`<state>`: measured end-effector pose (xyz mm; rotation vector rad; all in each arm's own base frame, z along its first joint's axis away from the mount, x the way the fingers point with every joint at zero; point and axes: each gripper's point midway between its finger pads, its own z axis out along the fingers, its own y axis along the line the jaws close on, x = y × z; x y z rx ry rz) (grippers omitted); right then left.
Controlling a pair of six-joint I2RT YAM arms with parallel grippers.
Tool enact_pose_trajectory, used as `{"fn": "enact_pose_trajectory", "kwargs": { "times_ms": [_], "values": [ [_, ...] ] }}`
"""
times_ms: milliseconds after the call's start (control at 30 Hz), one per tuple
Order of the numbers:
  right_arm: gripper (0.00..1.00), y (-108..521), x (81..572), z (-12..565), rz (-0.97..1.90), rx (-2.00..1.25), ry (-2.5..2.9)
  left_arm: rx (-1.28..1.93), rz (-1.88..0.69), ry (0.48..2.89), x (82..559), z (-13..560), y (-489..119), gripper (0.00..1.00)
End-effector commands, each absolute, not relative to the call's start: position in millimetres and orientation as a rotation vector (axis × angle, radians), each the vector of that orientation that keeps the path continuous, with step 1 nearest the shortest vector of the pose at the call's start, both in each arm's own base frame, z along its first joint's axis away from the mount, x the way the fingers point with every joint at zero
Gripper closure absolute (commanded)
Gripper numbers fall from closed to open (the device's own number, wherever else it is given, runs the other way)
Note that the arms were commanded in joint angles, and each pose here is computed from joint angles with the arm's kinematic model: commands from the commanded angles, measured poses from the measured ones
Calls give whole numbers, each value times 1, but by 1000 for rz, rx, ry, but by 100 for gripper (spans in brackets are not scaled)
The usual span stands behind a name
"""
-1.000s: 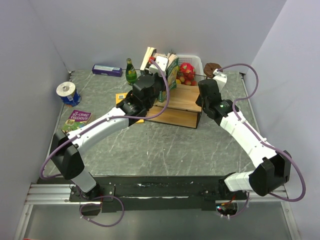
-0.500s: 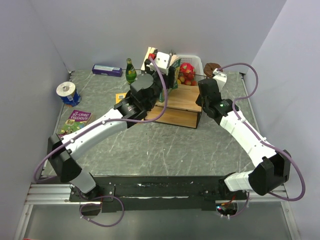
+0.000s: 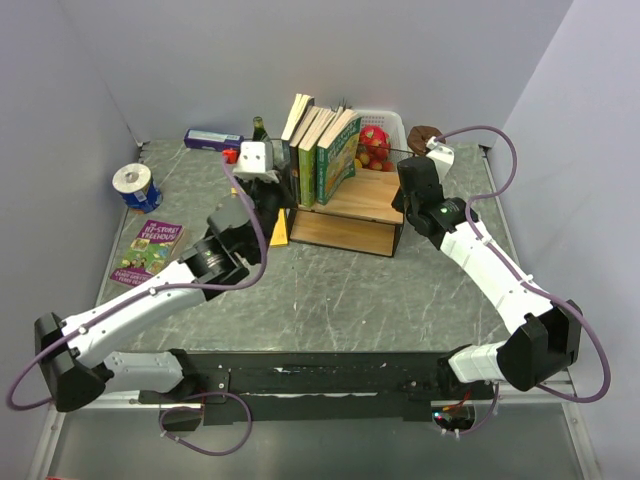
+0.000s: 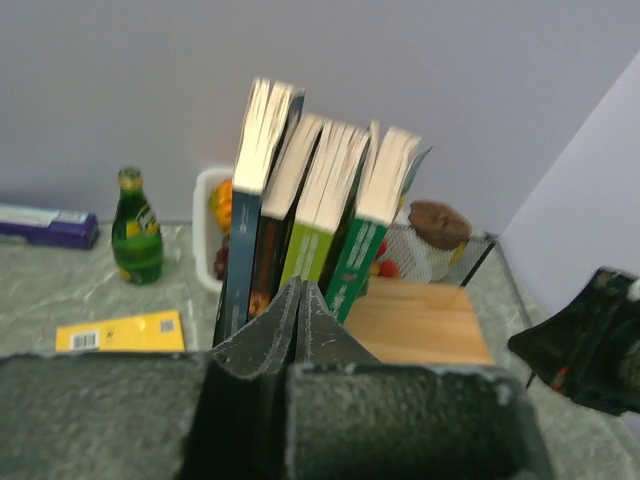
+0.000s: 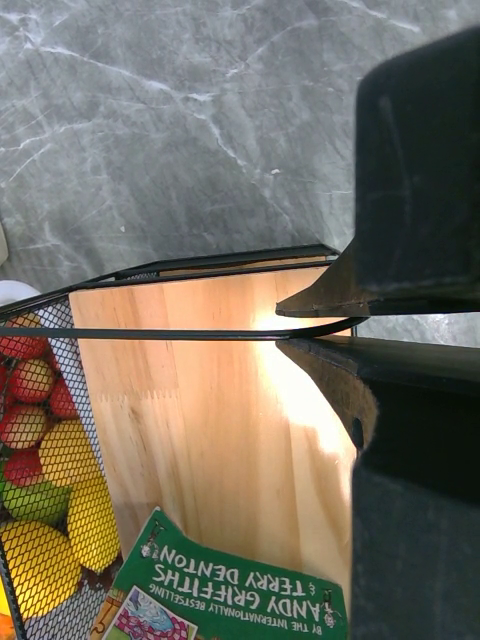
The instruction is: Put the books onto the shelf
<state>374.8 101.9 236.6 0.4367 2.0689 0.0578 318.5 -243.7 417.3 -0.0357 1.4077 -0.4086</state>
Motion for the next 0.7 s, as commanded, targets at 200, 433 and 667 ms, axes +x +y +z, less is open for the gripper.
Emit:
{"fn": "enact_pose_trajectory", "kwargs": {
  "times_ms": [200, 433, 667],
  "values": [
    [100, 117, 382, 243, 152, 469, 2067, -39, -455, 1567, 341, 343, -269, 99],
    [100, 118, 382, 243, 158, 456, 2074, -42, -433, 1622, 359, 321, -276, 99],
    [100, 121, 380, 242, 173, 450, 2078, -35, -493, 1420, 357, 400, -276, 95]
  ]
}}
